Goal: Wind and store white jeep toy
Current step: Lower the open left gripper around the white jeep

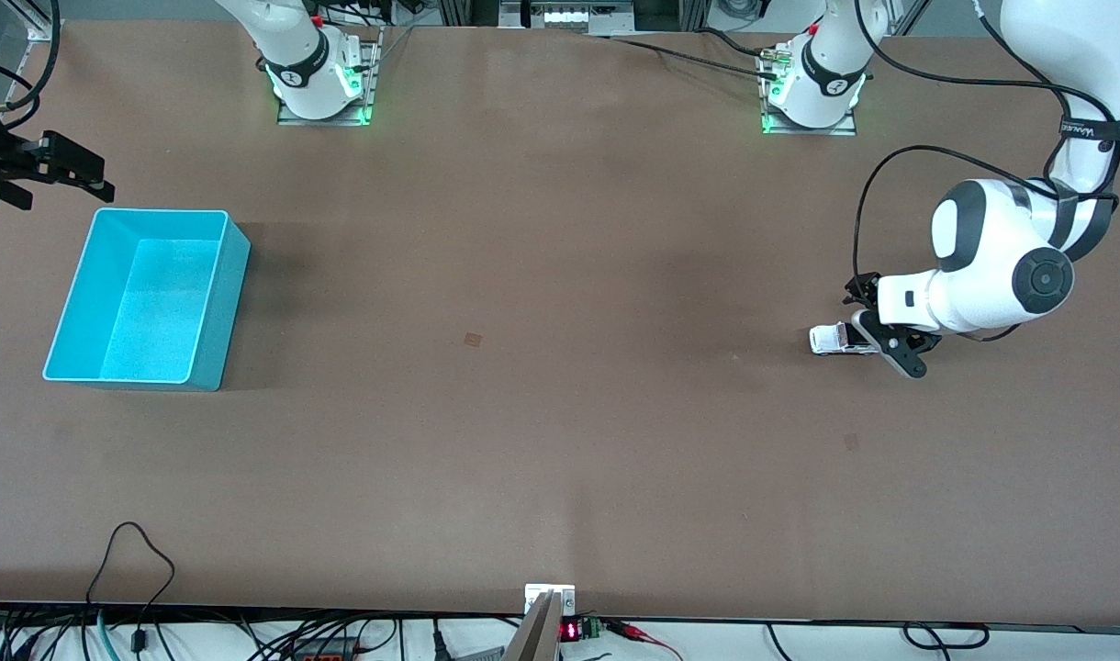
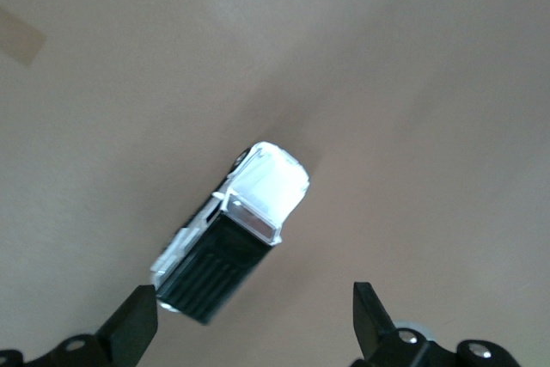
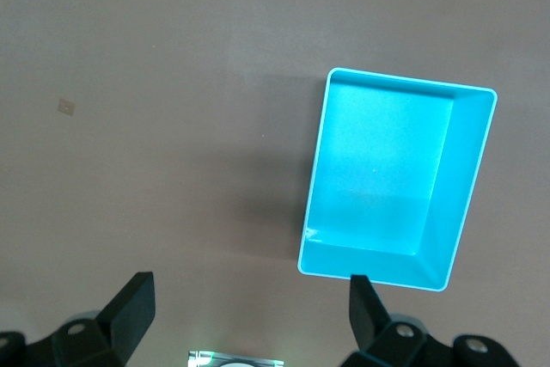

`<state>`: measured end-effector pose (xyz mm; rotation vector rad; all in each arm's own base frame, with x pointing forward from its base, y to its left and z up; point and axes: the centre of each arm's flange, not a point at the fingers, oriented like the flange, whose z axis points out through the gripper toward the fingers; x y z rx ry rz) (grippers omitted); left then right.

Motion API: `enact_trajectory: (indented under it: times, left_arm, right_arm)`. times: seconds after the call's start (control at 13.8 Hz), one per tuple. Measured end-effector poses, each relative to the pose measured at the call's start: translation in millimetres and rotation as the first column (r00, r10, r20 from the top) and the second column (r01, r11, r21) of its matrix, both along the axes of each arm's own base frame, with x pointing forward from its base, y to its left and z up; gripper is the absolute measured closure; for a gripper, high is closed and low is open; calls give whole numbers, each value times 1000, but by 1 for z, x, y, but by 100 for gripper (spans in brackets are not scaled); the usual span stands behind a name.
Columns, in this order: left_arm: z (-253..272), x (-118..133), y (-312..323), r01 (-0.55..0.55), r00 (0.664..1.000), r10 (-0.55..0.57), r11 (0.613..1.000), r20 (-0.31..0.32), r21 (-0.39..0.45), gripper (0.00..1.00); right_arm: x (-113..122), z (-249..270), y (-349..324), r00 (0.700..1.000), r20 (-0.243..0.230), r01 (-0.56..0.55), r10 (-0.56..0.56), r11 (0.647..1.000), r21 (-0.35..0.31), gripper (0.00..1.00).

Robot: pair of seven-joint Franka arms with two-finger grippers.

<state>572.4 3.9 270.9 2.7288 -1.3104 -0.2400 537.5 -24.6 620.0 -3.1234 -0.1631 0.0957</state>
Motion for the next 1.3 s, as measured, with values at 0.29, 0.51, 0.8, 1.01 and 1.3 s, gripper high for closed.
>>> enact_trajectory:
  times: [0.29,0.51,0.8,1.01,1.3]
  left_arm:
    - [-24,-4,0,279,960,-279,960,22,-18,0]
    - [-43,-9,3,408,913,-406,912,46,-41,0]
    - [-49,-8,4,526,848,-521,849,96,-41,0]
    - [-49,-6,3,554,829,-548,832,110,-37,0]
    - [-63,-16,5,579,812,-574,814,108,-32,0]
  right_arm:
    - [0,0,0,1000,-1,0,0,1000,0,0]
    - [0,-1,-1,1000,-2,2,-2,1000,0,0]
    - [0,-1,-2,1000,-2,4,-4,1000,0,0]
    - [0,-1,-2,1000,-2,5,-5,1000,0,0]
    - [0,-1,-2,1000,-3,4,-4,1000,0,0]
